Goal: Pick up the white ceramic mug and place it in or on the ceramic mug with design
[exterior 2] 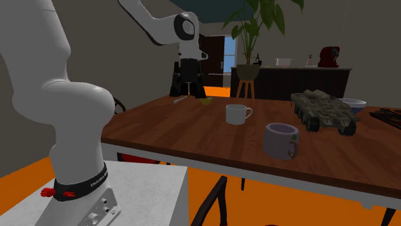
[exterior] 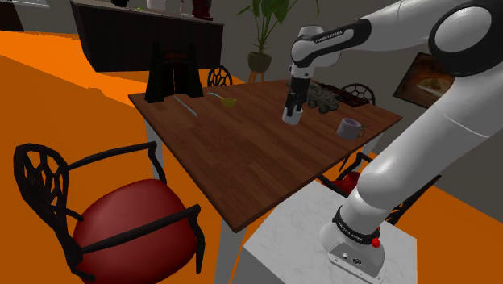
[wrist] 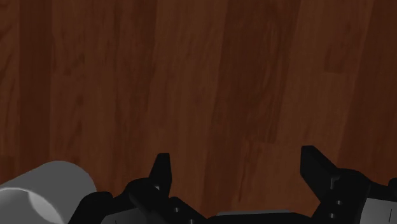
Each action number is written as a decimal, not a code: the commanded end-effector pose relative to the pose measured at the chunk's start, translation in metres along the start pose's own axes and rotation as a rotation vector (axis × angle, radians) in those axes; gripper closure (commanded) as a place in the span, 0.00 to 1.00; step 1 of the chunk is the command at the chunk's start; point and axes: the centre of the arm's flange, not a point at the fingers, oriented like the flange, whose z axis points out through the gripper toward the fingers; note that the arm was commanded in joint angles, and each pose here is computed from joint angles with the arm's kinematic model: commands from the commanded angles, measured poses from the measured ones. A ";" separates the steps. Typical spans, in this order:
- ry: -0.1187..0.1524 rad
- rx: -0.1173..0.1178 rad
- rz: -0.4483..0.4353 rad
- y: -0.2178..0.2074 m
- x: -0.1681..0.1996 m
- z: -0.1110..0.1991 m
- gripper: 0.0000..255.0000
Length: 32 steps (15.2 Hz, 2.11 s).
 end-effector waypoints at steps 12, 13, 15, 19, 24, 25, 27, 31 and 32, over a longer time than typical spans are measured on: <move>0.056 -0.031 0.008 0.142 0.075 0.035 0.00; 0.060 -0.034 0.008 0.153 0.081 0.037 0.00; 0.067 -0.037 0.009 0.169 0.089 0.040 0.00; 0.067 -0.037 0.009 0.170 0.091 0.061 0.00; 0.067 -0.037 0.009 0.170 0.092 0.080 0.00; 0.067 -0.037 0.009 0.170 0.092 0.080 0.00; 0.067 -0.037 0.009 0.170 0.092 0.080 0.00; 0.066 -0.037 0.009 0.170 0.092 0.080 1.00; 0.066 -0.037 0.009 0.170 0.092 0.080 1.00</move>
